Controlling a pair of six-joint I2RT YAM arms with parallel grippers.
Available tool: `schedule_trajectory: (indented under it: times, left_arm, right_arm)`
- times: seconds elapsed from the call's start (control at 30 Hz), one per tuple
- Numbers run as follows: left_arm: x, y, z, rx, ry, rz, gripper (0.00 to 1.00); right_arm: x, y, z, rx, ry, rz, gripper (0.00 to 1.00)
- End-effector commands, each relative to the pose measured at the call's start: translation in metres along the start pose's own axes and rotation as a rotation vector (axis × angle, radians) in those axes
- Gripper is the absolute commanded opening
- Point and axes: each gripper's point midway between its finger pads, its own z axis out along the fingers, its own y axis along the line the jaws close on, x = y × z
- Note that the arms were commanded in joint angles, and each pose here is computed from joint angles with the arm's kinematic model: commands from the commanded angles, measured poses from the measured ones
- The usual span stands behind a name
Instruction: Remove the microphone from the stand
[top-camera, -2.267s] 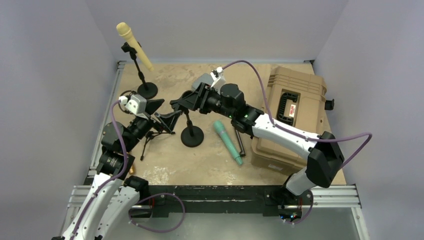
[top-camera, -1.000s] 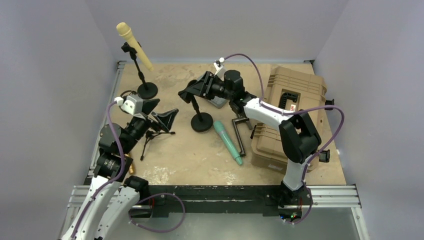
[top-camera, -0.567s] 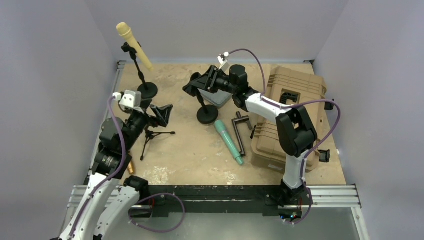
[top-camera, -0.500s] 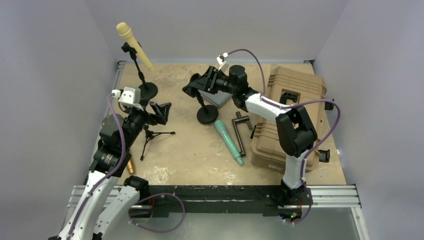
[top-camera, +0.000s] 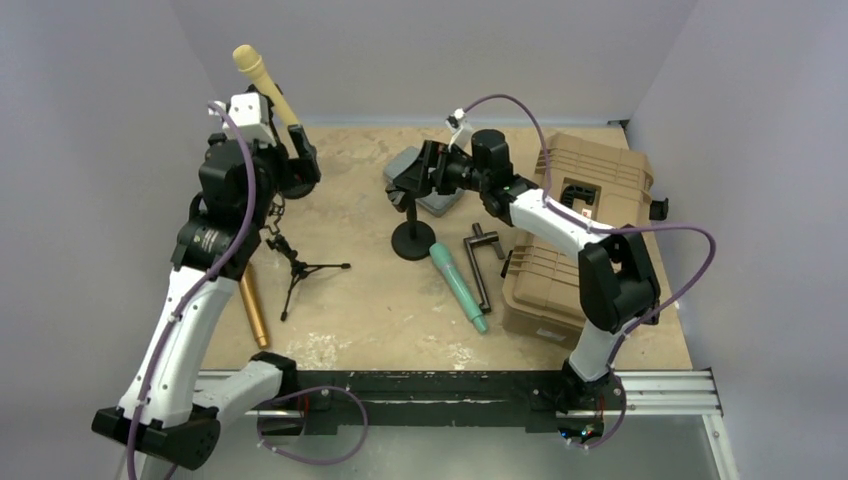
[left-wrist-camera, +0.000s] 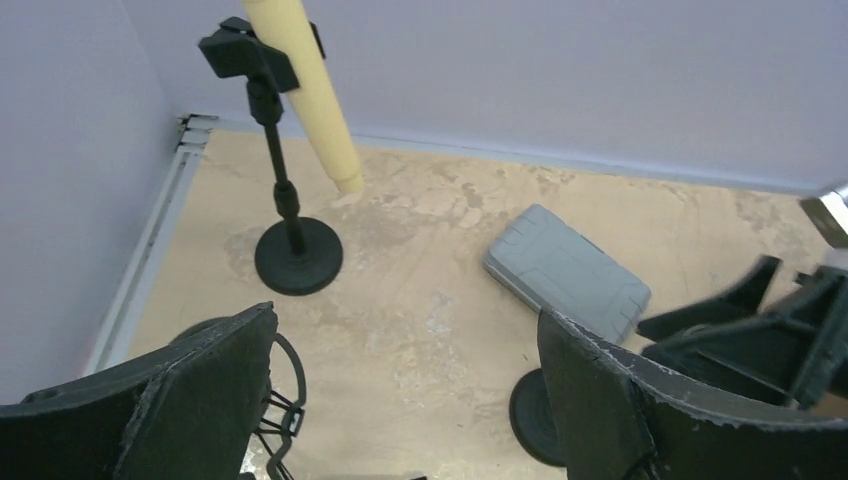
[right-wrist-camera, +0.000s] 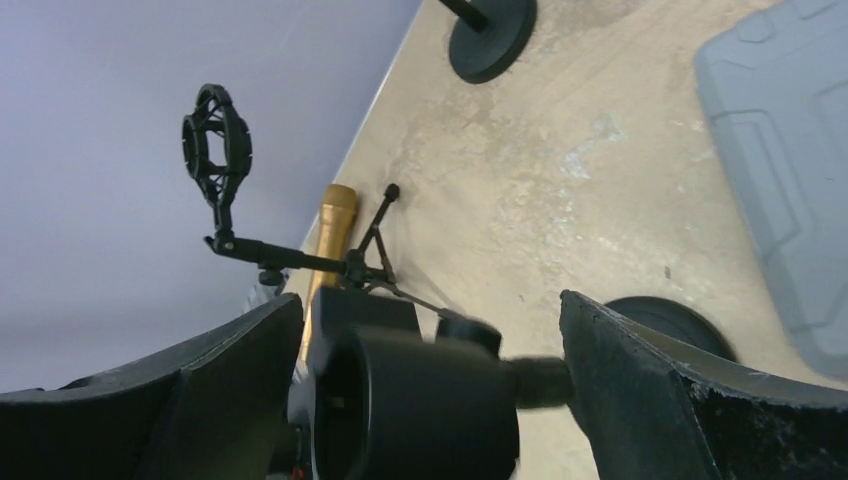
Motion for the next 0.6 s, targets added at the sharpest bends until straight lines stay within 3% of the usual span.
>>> schedule_trajectory:
  times: [0.0,0.27,0.4,0.57]
  left_arm:
    - [-0.028,0.018,0.011,-0.093,0.006,-0.018,1.00]
    - [-0.058,0.020,0.046,-0.035,-0.005,-0.126,1.00]
    - [-0.061,0.047,0.069,-0.180,0.083,-0.177,1.00]
    - [-0.077,0.060,0.095,-0.243,0.014,-0.144,1.00]
  right_arm:
    - [-0.016,-0.009,-0.028,0.061,-0.021,-0.044,0.99]
    - [-0.020,0.012,-0.064,0.023,-0.009,-0.121,0.98]
    - [-0.026,0.024,-0.084,0.045,-0.047,-0.145,0.97]
    - [-0.023,0.034,-0.106,0.063,-0.059,-0.157,0.96]
